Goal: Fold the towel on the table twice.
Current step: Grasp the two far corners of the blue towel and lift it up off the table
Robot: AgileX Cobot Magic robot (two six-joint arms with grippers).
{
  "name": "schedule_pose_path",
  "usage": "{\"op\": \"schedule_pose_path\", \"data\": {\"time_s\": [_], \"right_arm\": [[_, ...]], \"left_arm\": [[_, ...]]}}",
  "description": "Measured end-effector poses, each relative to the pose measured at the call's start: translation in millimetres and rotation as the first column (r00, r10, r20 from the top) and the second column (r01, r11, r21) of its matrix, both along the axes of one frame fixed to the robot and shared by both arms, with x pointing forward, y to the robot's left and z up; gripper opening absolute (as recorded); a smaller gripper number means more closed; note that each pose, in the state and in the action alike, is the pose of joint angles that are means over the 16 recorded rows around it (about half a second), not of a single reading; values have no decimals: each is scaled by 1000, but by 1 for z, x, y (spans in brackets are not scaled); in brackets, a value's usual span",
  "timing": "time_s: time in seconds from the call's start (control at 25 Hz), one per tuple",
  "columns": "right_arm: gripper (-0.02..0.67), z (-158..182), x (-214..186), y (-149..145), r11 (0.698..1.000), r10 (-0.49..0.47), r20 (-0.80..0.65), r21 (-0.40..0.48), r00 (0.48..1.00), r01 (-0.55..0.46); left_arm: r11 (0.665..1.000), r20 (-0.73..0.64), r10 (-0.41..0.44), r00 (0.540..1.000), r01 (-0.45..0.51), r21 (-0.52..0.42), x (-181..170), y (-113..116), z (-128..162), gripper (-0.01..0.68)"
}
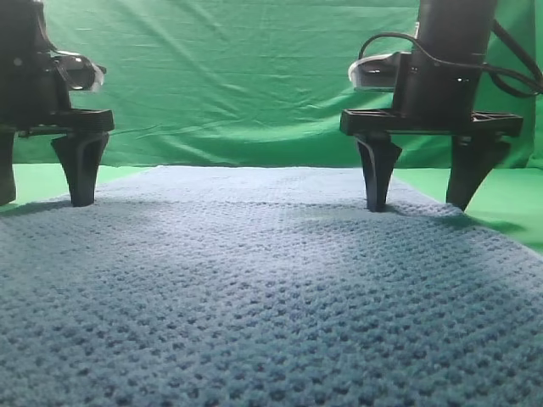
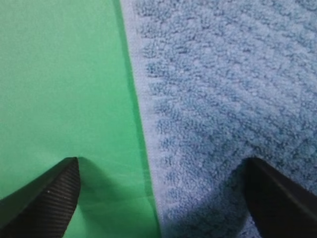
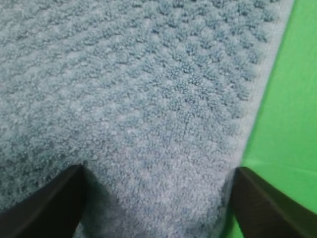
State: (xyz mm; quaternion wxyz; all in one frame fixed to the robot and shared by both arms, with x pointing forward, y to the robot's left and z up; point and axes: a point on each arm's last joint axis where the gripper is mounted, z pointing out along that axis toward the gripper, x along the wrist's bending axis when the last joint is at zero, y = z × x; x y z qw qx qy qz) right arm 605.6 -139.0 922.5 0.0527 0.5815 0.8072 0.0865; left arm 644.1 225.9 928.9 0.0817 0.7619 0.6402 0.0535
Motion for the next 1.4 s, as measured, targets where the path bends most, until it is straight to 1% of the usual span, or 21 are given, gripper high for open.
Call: {"op": "schedule_pose_path", "data": {"time_s": [0.08, 0.2, 0.32, 0.56, 0.64, 0.76, 0.88, 1.04, 1.24, 1.4], "right_arm": [[488, -1, 1, 0, 1000, -1, -3, 0, 1000, 1], [415, -2, 1, 1, 1000, -5, -6, 2, 1000, 5], [341, -3, 2, 2, 1000, -9, -8, 5, 1000, 9], [196, -5, 3, 3, 1000, -24, -15, 18, 1000, 24], [158, -5, 3, 3, 999, -29, -17, 22, 999, 29], [111, -5, 3, 4, 999, -37, -19, 27, 999, 37], [64, -4, 3, 4, 998, -45, -16, 32, 999, 45], [17, 0, 1, 5, 998, -46, -8, 33, 999, 46], [0, 13, -1, 3, 999, -36, 6, 16, 999, 36], [0, 34, 1, 2, 1000, -23, 34, 0, 999, 23]], "left_arm": [[1000, -9, 0, 1000, 0, 0, 0, 0, -2, 573], [1000, -26, -2, 1000, 2, -2, 1, -2, -4, 503], [1000, -44, -7, 999, 7, -4, 1, -6, -6, 408], [1000, -74, -22, 997, 21, -9, 1, -14, -10, 188], [1000, -83, -28, 996, 27, -10, 2, -17, -11, 130], [999, -92, -36, 995, 35, -10, 2, -20, -10, 64], [999, -99, -42, 994, 41, -11, 3, -23, -9, 21], [999, -100, -47, 994, 46, -13, 5, -25, -5, 0], [998, -91, -50, 995, 47, -30, 7, -30, 6, 0], [997, -50, -52, 997, 49, -54, 8, -34, 26, 0]]}}
